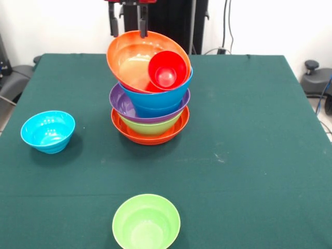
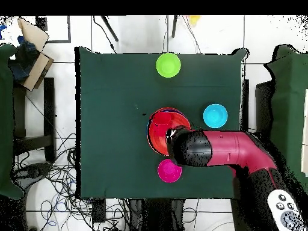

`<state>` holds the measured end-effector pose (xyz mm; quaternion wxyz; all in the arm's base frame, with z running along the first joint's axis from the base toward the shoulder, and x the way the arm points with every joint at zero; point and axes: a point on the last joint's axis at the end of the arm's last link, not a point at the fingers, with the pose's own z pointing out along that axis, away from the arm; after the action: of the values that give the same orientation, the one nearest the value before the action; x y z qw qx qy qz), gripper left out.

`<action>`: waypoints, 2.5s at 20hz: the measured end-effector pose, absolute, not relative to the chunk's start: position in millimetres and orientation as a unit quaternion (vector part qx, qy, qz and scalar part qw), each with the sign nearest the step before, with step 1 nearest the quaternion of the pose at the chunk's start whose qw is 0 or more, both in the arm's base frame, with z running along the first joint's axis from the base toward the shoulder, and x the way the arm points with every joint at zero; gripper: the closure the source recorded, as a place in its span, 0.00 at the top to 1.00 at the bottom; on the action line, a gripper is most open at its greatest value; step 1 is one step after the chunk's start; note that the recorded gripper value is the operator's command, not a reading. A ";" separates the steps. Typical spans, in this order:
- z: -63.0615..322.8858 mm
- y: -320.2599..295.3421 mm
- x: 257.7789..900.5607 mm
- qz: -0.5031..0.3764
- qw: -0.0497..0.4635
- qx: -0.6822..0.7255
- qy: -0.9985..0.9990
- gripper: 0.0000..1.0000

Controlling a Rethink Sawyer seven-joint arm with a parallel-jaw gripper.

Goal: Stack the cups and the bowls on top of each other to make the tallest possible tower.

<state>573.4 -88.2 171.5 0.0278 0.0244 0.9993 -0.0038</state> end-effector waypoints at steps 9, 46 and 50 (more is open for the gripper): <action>160.7 -142.3 563.8 0.006 0.032 0.074 0.997 1.00; -11.8 -238.0 544.3 0.060 0.074 0.102 0.990 1.00; -27.3 -228.3 548.6 0.071 0.065 0.101 0.990 1.00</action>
<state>548.6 -228.3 -27.3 0.0649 0.1014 0.9902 0.0706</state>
